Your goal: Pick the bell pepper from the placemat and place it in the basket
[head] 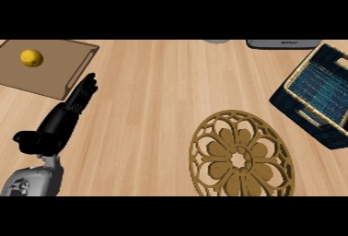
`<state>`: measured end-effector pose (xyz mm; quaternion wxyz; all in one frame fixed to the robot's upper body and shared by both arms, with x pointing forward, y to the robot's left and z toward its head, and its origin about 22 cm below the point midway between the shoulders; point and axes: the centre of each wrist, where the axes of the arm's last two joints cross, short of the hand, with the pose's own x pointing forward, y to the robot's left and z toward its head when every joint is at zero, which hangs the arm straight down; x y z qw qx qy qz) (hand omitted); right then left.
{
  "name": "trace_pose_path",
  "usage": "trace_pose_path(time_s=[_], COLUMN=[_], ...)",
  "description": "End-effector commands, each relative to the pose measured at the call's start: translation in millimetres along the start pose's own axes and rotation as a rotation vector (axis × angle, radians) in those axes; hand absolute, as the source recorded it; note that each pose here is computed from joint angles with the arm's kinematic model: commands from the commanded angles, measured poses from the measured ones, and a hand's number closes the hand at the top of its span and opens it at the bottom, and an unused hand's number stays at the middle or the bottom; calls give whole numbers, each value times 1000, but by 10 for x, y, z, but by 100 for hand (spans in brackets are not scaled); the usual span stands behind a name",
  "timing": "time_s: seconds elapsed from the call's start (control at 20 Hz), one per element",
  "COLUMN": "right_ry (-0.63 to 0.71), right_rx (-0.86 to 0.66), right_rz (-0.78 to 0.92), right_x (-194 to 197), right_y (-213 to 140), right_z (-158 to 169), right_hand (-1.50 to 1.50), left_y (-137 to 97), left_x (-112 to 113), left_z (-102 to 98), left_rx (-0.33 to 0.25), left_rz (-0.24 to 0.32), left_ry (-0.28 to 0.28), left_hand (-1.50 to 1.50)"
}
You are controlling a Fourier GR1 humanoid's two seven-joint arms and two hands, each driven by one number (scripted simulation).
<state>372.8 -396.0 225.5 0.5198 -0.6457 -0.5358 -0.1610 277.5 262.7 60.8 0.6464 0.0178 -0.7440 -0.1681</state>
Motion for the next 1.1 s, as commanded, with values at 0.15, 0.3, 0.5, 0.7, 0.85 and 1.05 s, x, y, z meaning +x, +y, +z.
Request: trace_pose_path(time_s=[0.15, 0.3, 0.5, 0.7, 0.85, 1.05], right_ry=[5, -41, -57, -31, 40, 130], right_rx=[-32, -36, -23, -56, -100, -51], right_rz=[-54, -38, -103, -227, -323, -389], right_x=[-222, -138, 36, -33, 8, -323], right_y=[85, 193, 93, -84, -377, -431], right_z=[-254, -161, -176, -390, -499, -409], right_hand=[-150, -150, -150, -150, -150, -150], left_y=[-18, 110, 34, -44, 108, 81], left_x=[15, -33, 26, 125, -49, -63], left_z=[-18, -99, -17, 8, 44, 45], left_rx=[-22, -6, -4, -8, 2, 16], left_rz=[2, 4, -10, 5, 3, -1], left_ry=[5, 5, -9, -20, 20, 4], left_hand=[0, 0, 0, 0, 0, 0])
